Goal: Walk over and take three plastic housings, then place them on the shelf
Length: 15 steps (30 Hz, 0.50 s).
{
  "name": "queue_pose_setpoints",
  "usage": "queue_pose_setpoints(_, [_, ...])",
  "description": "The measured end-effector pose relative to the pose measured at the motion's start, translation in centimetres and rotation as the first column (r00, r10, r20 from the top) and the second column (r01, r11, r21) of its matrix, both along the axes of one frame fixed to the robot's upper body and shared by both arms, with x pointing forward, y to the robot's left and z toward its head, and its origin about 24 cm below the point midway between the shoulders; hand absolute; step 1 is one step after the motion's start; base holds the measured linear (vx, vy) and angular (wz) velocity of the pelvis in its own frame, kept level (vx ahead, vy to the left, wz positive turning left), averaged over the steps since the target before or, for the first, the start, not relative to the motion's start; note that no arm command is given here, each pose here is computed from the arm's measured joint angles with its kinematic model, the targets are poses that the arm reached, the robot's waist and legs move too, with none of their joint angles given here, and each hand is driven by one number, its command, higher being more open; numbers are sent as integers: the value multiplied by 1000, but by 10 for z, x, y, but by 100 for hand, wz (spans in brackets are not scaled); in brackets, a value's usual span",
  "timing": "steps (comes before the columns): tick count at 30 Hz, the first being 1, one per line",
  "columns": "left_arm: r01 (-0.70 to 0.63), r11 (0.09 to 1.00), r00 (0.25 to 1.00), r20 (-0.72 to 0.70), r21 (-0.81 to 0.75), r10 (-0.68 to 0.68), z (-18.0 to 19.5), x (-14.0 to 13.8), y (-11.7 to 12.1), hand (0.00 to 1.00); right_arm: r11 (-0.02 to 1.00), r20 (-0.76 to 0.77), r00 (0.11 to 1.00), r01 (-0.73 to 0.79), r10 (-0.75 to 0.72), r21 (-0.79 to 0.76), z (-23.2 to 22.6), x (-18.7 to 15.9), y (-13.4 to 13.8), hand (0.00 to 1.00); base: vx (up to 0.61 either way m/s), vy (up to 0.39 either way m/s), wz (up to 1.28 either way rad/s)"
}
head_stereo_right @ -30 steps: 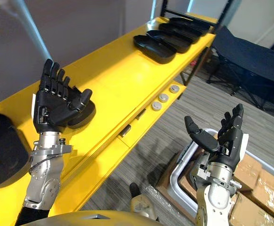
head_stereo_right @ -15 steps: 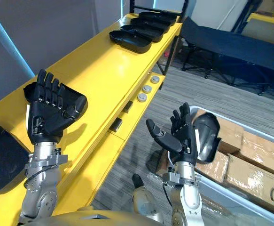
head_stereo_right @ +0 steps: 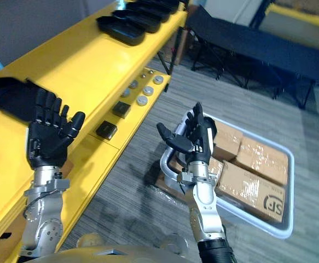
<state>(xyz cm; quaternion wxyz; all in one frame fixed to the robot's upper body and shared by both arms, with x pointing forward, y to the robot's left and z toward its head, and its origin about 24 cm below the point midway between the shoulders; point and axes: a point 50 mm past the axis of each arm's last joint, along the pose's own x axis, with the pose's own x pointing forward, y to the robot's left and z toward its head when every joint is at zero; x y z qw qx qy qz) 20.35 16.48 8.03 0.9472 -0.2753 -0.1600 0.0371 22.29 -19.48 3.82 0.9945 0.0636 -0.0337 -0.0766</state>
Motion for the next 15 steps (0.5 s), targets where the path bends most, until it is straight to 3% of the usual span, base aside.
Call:
queue_pose_setpoints(6, [130, 991, 991, 14, -19, -130, -2, 0, -21, 100, 991, -32, 991, 132, -133, -31, -2, -13, -29, 100, 14, -89, -43])
queue_pose_setpoints(15, [174, 983, 985, 6, 60, -174, -2, 12, -18, 100, 955, -158, 941, 291, -298, -65, -27, 8, -35, 100, -87, 113, -29])
